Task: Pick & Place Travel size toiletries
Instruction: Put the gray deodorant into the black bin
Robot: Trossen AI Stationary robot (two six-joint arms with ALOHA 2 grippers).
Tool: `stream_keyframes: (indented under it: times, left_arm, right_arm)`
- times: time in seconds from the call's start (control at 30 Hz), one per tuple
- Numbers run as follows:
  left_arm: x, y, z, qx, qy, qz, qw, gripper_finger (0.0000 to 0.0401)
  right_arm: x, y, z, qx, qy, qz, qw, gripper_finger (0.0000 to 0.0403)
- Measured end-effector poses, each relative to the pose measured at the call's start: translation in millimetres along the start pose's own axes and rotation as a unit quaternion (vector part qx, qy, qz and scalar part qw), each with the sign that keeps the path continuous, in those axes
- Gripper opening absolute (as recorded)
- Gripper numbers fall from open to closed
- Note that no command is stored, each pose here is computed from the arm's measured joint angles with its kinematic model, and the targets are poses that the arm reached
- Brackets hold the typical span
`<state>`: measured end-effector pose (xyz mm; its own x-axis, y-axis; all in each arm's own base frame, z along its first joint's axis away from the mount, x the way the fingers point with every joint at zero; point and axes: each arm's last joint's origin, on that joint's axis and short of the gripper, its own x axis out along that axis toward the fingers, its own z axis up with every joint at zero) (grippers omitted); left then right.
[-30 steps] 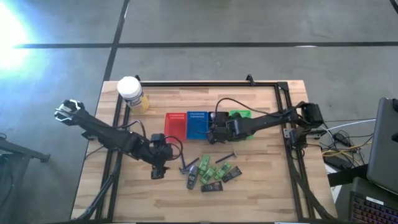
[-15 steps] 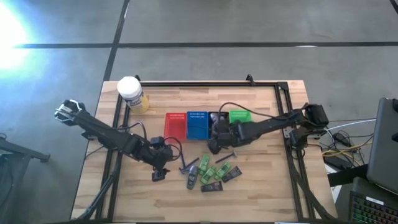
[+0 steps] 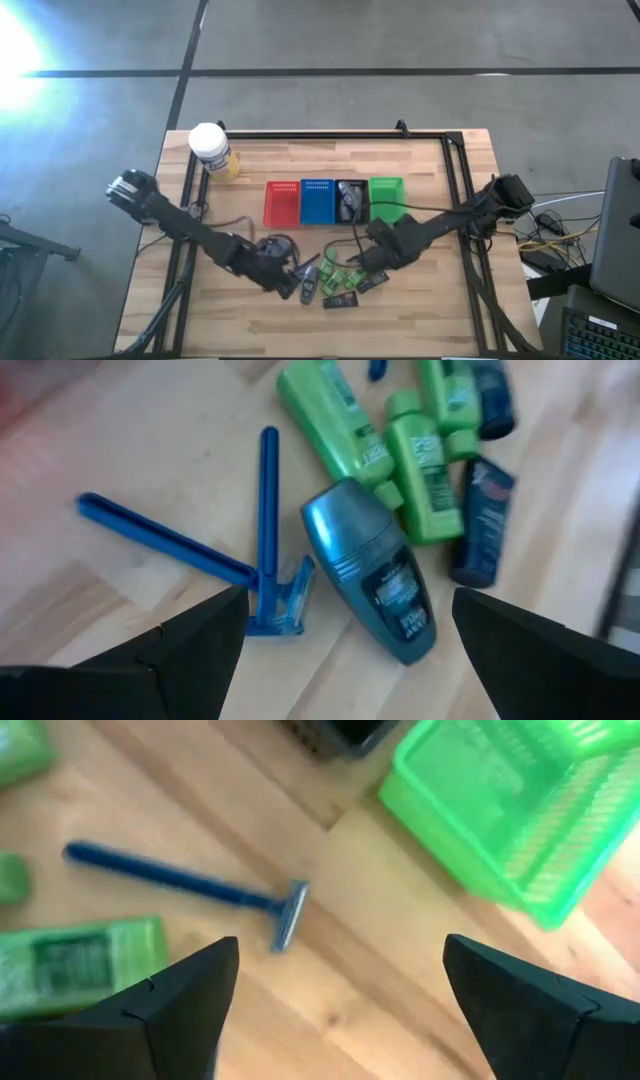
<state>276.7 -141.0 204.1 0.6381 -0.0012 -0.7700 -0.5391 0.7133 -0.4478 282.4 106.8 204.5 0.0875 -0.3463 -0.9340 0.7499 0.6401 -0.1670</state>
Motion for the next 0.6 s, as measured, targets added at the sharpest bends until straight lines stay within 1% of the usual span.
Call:
stream_keyframes:
  times: [0.17,0.33,0.5,0.6]
  left_arm:
    - [24,-25,1,-0.01,0.032,0.04,0.999,0.0355]
    - [42,-44,-1,-0.01,0.084,0.092,0.992,0.0355]
    - [63,-61,-7,-0.019,0.111,0.093,0.989,0.0355]
    - [76,-63,-11,-0.035,0.115,0.108,0.987,0.0355]
  right_arm:
    - [-10,1,-8,0.01,-0.008,0.02,1.0,0.0361]
    - [-17,-2,-10,0.002,-0.027,0.026,0.999,0.0363]
    - [-23,-6,-9,0.005,-0.045,0.031,0.999,0.0363]
    - [-23,-7,-8,0.007,-0.055,0.028,0.998,0.0363]
